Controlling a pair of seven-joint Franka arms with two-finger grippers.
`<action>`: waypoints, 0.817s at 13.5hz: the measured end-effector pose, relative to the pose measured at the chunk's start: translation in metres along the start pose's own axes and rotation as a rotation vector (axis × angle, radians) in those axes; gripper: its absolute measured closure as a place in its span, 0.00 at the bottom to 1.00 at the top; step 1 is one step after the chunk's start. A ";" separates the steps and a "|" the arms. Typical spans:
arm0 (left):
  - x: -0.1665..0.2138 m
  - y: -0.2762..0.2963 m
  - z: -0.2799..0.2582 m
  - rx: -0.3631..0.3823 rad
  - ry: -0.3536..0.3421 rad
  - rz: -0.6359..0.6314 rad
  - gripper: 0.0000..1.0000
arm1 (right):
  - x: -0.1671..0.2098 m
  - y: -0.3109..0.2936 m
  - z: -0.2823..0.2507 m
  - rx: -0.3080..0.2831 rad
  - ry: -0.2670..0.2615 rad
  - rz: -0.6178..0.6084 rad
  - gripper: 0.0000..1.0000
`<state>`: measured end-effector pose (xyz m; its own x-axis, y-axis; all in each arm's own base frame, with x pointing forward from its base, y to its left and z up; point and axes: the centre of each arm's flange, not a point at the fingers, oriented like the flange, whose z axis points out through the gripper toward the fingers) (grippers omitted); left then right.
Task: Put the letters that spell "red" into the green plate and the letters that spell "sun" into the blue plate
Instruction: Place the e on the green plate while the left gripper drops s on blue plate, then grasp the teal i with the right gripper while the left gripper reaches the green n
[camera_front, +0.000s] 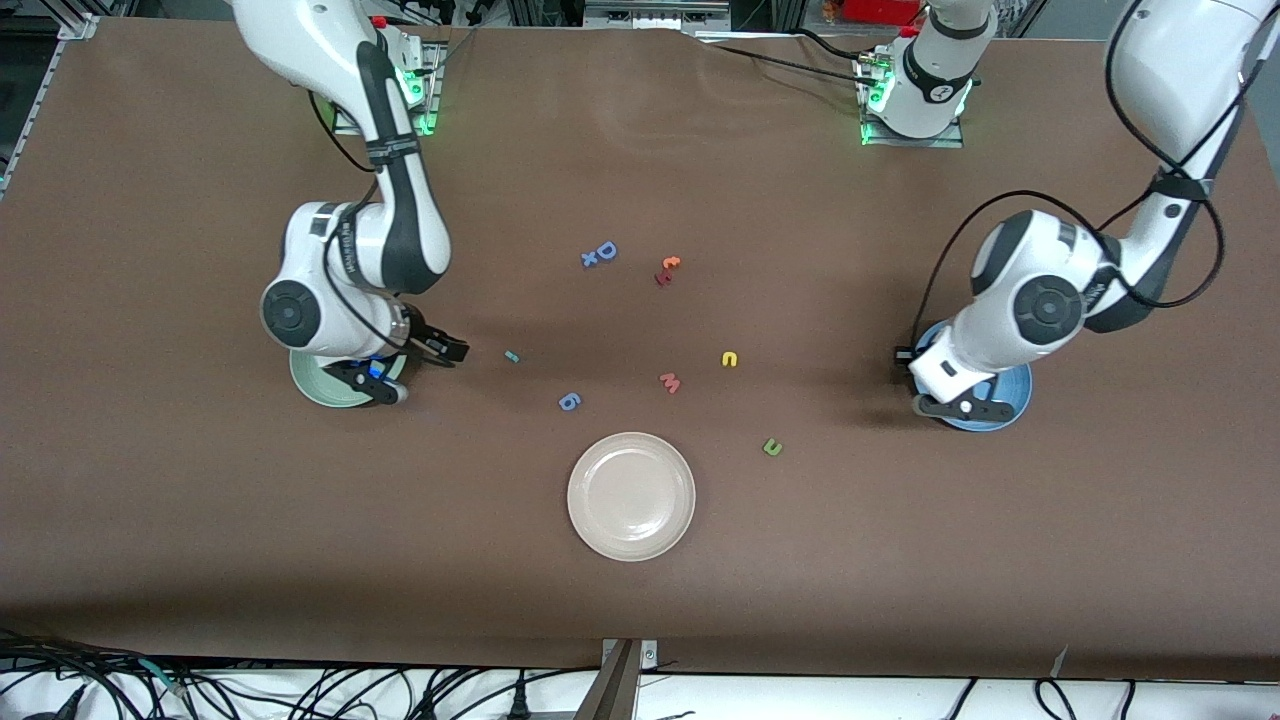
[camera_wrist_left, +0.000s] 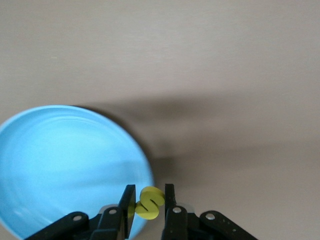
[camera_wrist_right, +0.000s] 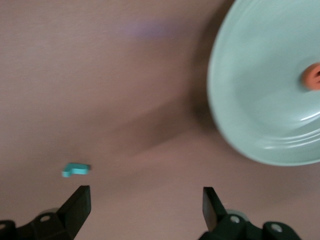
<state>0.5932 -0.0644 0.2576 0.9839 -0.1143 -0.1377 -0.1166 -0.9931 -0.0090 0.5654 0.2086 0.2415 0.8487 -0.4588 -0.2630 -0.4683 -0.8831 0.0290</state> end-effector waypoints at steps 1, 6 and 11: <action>0.000 -0.016 0.001 -0.004 -0.003 0.014 0.73 | -0.008 -0.011 0.005 0.000 0.024 0.016 0.01; -0.001 -0.057 0.008 -0.025 -0.009 0.071 0.70 | -0.034 -0.050 0.039 -0.005 0.140 0.070 0.01; 0.009 -0.093 0.023 -0.062 -0.009 0.092 0.68 | -0.041 -0.063 0.064 0.033 0.160 0.084 0.02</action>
<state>0.6102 0.0271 0.2346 0.9682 -0.2047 -0.1440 -0.1971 -0.9782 0.0652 0.5446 0.2897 0.1890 0.8335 -0.5425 -0.1045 -0.5444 -0.8387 0.0122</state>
